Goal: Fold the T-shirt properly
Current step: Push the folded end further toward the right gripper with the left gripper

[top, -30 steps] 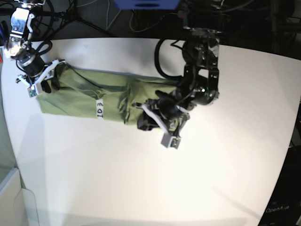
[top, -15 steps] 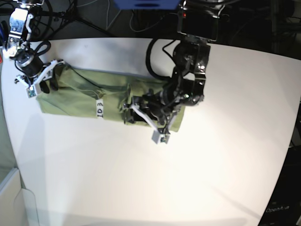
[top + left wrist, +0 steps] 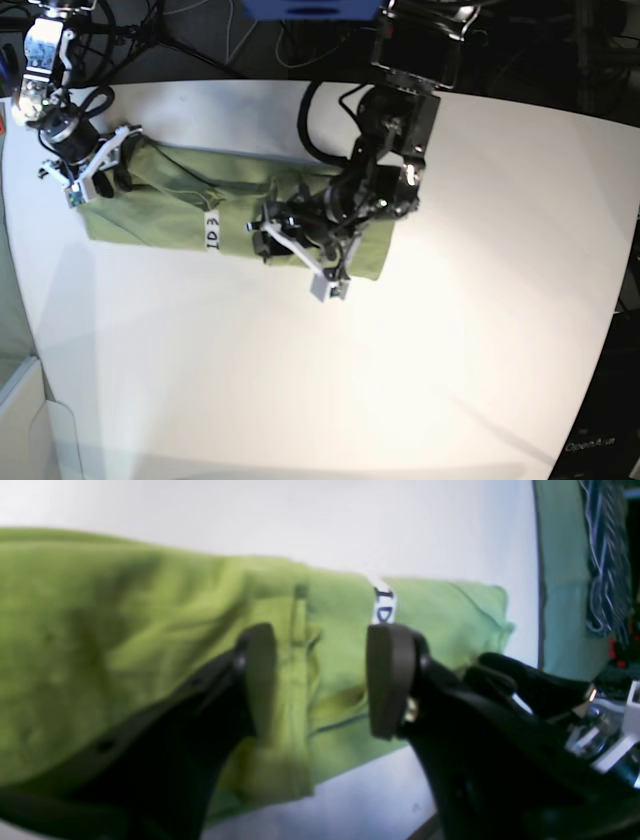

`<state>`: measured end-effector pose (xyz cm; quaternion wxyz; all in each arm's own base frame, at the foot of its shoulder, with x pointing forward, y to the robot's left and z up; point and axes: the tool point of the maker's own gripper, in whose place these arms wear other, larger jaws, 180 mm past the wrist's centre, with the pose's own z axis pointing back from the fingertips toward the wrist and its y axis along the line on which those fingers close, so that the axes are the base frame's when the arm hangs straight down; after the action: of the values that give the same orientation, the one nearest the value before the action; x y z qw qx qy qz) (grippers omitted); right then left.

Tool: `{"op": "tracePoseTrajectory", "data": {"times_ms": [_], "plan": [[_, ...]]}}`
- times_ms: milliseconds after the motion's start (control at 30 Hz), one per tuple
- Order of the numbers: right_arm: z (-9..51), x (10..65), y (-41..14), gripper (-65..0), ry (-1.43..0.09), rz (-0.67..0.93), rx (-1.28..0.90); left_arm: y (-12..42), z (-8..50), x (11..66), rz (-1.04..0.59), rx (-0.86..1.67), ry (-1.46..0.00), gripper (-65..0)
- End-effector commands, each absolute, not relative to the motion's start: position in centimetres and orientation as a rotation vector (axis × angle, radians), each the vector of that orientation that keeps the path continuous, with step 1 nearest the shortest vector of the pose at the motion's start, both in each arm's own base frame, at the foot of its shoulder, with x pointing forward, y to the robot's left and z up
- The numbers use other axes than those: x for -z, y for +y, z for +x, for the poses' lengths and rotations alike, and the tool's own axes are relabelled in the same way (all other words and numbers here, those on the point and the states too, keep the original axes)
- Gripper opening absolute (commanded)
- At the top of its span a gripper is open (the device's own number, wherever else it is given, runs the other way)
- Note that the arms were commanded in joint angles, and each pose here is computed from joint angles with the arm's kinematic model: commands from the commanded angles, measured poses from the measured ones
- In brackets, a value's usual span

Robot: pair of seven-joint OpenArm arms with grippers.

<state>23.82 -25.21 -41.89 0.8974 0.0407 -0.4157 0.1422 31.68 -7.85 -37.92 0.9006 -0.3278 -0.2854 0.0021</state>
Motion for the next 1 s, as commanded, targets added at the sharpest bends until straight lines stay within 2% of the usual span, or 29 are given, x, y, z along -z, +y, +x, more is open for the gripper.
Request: {"op": "tracePoseTrajectory", "data": {"times_ms": [0,433,600,700,867,967], "plan": [[24.7,40.5,-25.6,-45.4,-0.910,0.078,-0.304,-8.6,32.6,36.1,-0.716,-0.001,-0.636,-36.0],[24.7,40.4,-25.6,-45.4,-0.912,0.077,-0.306,-8.7,32.4,36.6,-0.702,0.010,-0.619,-36.0],[24.7,40.5,-25.5,-45.4,-0.912,0.078,-0.305,-11.2,31.5,35.9,-0.701,0.120,-0.620,-35.8],[24.7,40.5,-25.5,-45.4,-0.912,0.078,-0.305,-11.5,31.0,36.6,-0.647,0.098,-0.594,-35.6],[24.7,40.4,-25.5,-45.4,-0.914,0.079,-0.305,-10.7,31.0,36.9,-0.610,0.035,-0.578,-27.5],[24.7,40.4,-25.5,-45.4,-0.914,0.079,-0.305,-10.5,31.3,36.2,-0.613,0.021,-0.597,-27.3]]}}
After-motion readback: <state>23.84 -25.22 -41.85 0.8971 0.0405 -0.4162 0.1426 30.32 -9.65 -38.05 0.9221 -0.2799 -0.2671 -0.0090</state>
